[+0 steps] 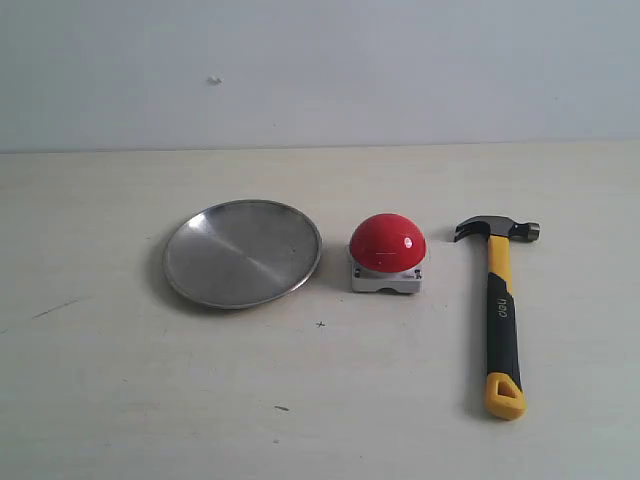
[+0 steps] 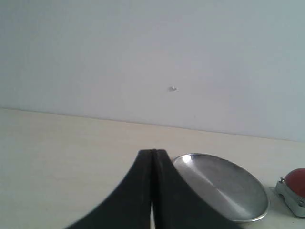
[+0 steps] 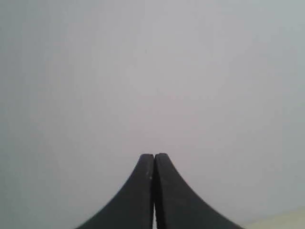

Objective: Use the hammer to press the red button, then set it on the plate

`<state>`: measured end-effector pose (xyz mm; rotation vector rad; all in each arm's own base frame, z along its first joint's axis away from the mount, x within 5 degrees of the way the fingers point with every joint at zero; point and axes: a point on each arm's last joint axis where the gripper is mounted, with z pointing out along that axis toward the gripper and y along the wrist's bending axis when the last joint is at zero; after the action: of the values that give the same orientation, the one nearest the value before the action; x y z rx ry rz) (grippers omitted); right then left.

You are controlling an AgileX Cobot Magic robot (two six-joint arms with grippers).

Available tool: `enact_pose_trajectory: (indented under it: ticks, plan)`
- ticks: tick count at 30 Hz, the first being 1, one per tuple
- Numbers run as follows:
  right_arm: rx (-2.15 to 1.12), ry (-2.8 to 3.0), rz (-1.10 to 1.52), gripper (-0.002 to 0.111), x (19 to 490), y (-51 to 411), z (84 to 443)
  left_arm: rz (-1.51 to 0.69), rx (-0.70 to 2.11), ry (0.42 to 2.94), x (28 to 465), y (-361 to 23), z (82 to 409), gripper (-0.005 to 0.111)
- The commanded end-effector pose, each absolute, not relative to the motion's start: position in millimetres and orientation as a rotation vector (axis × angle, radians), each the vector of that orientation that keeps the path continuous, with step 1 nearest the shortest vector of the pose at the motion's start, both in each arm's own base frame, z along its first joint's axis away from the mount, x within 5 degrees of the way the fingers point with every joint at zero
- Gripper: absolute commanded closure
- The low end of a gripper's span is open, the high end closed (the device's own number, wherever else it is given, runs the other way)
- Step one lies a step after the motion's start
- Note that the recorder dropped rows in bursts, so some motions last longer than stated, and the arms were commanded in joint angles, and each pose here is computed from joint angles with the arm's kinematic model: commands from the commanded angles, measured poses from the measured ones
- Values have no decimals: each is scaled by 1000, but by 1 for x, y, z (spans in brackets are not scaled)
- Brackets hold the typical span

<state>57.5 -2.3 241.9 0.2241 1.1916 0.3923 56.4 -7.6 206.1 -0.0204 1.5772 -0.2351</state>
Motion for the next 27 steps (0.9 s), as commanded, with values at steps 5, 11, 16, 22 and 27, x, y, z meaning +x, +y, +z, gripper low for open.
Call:
enact_pose_trajectory:
  ticks: [5, 11, 16, 22, 27]
  plan:
    - [470, 1172, 258, 108, 71, -22, 277, -240, -28, 1577, 56, -7, 205, 107]
    - [274, 1454, -41, 108, 120, -13, 320, -240, -28, 1577, 56, -7, 205, 107]
    - [316, 1725, -311, 108, 167, -18, 326, -240, -28, 1577, 56, -7, 205, 107]
    - [136, 1961, -730, 108, 224, -19, 314, -240, -28, 1577, 56, -7, 205, 107]
    - [110, 2048, -647, 108, 264, -17, 290, -240, -28, 1577, 56, -7, 205, 107]
